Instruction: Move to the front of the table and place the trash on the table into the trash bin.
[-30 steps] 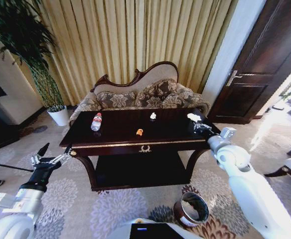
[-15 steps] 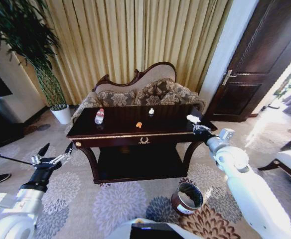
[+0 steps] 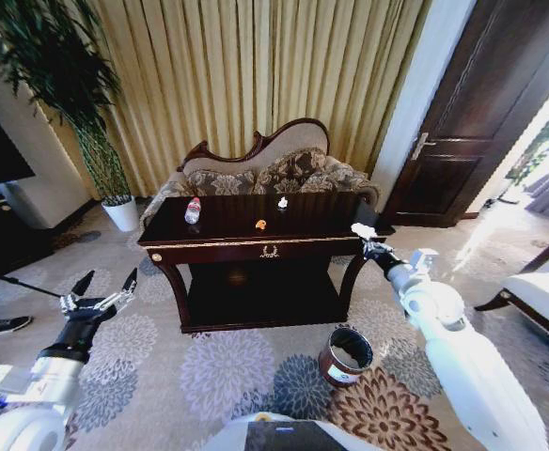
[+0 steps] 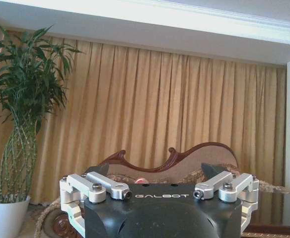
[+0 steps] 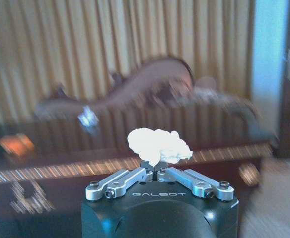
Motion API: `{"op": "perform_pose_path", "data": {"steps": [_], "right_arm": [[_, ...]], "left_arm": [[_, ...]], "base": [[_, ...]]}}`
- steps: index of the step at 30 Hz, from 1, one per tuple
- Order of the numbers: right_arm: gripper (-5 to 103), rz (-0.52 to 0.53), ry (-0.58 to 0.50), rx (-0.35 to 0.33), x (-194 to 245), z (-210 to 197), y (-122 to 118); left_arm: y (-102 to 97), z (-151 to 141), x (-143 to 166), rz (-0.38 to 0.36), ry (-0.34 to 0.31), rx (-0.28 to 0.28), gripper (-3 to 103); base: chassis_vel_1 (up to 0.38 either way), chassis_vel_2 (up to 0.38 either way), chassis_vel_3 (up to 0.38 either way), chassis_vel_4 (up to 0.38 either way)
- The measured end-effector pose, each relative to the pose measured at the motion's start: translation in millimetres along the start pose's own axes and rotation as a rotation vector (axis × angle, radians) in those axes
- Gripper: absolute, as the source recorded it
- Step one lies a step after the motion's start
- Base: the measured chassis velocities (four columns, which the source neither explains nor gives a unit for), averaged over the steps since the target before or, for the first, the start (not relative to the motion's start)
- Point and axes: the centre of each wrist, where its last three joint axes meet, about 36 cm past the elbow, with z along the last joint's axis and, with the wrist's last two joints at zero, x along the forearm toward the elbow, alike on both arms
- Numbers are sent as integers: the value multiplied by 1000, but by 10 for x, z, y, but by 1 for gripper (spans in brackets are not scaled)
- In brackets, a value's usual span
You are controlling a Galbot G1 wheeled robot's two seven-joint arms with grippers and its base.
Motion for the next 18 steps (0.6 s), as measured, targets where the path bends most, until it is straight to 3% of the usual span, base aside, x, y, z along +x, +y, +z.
{"op": "perform_pose_path", "data": {"steps": [2,3,8,12,14,18], "right_arm": [[0,23,23,8,-18,123,-38],[0,76,77,33,-46,428,-130],[0,186,237,71,-38,1145,-355],[0,215,296,67,-34,1401,-409],[0,248,385,39,-60,1836,-447],[0,278,459,33,-115,2226,-440]], "left_arm": [[1,-1,1,-1,-1,0,100],[11,-9,4,-3,-9,-1,100],[38,-16,2,-6,-24,-2,100],[41,0,-15,-13,-29,3,100],[45,24,-32,-25,-31,11,100],[50,27,-32,-27,-31,15,100]], "base": [[0,0,0,0],[0,0,0,0],[0,0,0,0],[0,0,0,0],[0,0,0,0],[0,0,0,0]]}}
